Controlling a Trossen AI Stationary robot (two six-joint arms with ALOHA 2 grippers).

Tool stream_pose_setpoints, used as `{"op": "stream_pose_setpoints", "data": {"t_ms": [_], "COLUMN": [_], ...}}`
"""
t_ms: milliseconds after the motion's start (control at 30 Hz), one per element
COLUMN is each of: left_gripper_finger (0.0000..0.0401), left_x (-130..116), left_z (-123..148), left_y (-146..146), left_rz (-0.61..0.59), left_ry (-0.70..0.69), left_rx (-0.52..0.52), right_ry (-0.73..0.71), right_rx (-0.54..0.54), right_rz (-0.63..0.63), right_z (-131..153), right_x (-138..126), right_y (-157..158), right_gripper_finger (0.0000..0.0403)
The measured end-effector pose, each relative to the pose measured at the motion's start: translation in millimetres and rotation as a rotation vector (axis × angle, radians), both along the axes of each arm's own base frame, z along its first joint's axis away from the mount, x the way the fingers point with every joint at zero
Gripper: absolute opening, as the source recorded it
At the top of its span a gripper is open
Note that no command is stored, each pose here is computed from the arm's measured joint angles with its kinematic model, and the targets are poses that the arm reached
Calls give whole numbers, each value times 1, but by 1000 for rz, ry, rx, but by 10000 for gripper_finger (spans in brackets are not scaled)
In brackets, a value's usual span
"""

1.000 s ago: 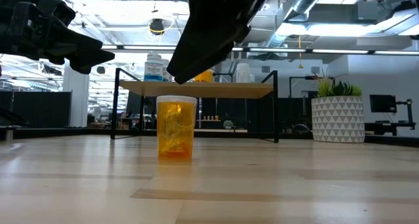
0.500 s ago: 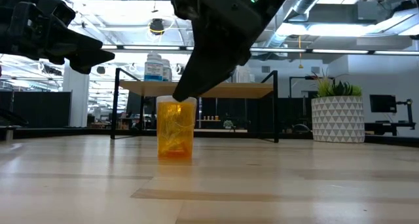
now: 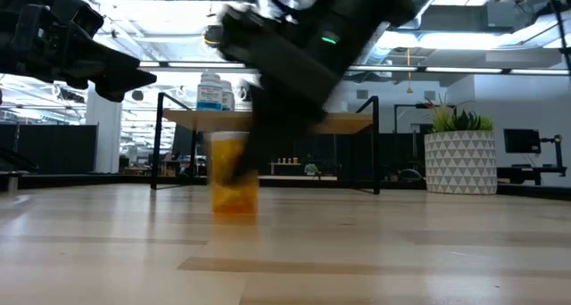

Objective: Pick and place medicine bottles onto shelf by color
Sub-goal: Put the orange pill bottle aligned with the other orange pill bottle on the shelf

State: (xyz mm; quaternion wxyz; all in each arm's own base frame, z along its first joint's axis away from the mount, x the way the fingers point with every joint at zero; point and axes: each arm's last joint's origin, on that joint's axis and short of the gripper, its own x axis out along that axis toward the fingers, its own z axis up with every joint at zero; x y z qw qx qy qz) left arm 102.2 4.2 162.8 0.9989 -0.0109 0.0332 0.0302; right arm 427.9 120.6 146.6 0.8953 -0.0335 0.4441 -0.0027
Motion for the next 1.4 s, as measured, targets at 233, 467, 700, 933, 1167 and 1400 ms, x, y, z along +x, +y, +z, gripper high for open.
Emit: {"op": "stream_pose_setpoints", "data": {"t_ms": [233, 467, 700, 933, 1167, 1400], "left_gripper_finger": [254, 254, 254, 254, 254, 254], "left_x": [1, 2, 2, 2, 2, 2], "left_z": [-1, -2, -2, -2, -2, -2], "left_y": [0, 0, 0, 0, 0, 0], "left_rz": [6, 12, 12, 12, 12, 12], "left_ry": [10, 25, 24, 24, 24, 24], "left_rx": [1, 2, 2, 1, 0, 0], "right_ry": [-30, -70, -135, -162, -224, -219], "right_rx": [7, 20, 68, 111, 111, 109], "right_rz": [-3, -10, 16, 47, 62, 49], "right_z": [7, 12, 17, 16, 21, 20], "right_x": [7, 10, 15, 18, 22, 23], "right_y": [0, -1, 2, 5, 5, 0], "right_gripper_finger": [324, 324, 324, 324, 324, 324]}}
